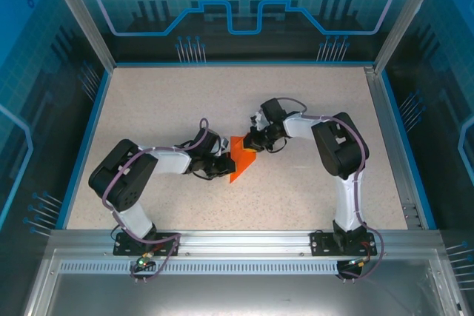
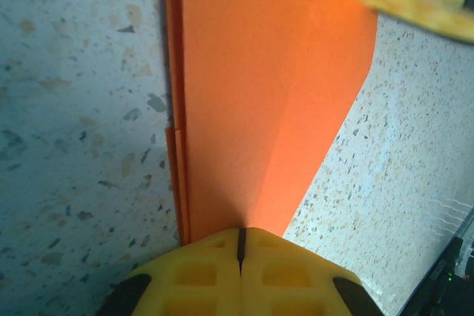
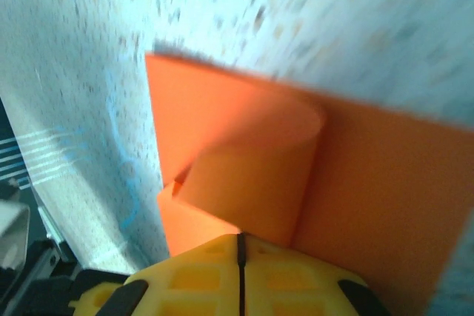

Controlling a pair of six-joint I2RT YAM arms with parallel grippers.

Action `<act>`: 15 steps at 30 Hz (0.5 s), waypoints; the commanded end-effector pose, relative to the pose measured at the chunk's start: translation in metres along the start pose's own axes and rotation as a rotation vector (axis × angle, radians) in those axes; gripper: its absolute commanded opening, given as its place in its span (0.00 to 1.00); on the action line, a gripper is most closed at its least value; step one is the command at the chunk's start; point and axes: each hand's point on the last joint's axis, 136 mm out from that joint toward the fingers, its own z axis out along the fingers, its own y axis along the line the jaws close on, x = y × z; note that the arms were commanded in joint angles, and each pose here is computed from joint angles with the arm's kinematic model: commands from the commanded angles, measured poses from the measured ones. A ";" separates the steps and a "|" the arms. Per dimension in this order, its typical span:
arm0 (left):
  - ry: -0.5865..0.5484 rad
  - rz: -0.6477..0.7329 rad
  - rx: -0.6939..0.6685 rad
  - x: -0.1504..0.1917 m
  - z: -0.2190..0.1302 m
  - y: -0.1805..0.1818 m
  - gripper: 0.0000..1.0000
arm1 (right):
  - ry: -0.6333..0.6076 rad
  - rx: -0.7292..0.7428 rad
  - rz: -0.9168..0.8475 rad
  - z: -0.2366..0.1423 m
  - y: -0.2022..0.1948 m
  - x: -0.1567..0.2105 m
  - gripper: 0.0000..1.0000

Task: Fold a paper plane with a square sheet of paper (pick it up from the middle)
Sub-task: Fourth fold the wing at the center of the table.

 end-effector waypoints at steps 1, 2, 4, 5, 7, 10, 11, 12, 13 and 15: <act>0.128 -0.103 -0.317 0.053 0.004 0.090 0.00 | -0.106 0.109 0.046 -0.010 -0.033 -0.036 0.08; 0.129 -0.103 -0.319 0.053 0.003 0.090 0.00 | -0.107 0.112 0.049 -0.010 -0.034 -0.038 0.08; 0.130 -0.104 -0.318 0.053 0.004 0.090 0.00 | -0.112 0.122 0.058 -0.010 -0.037 -0.044 0.07; 0.130 -0.103 -0.317 0.054 0.003 0.090 0.00 | -0.114 0.132 0.064 -0.010 -0.040 -0.046 0.07; 0.132 -0.103 -0.321 0.054 0.003 0.091 0.00 | -0.122 0.143 0.078 -0.010 -0.045 -0.051 0.07; 0.131 -0.102 -0.318 0.054 0.003 0.091 0.00 | -0.131 0.137 0.093 -0.012 -0.049 -0.059 0.08; 0.130 -0.103 -0.318 0.054 0.003 0.090 0.00 | -0.133 0.135 0.099 -0.014 -0.050 -0.062 0.08; 0.131 -0.100 -0.318 0.054 0.002 0.090 0.00 | -0.139 0.131 0.100 -0.016 -0.049 -0.064 0.08; 0.131 -0.099 -0.320 0.054 0.003 0.090 0.00 | -0.143 0.127 0.100 -0.018 -0.047 -0.066 0.08; 0.132 -0.098 -0.322 0.054 0.003 0.091 0.00 | -0.156 0.124 0.092 -0.024 -0.043 -0.071 0.08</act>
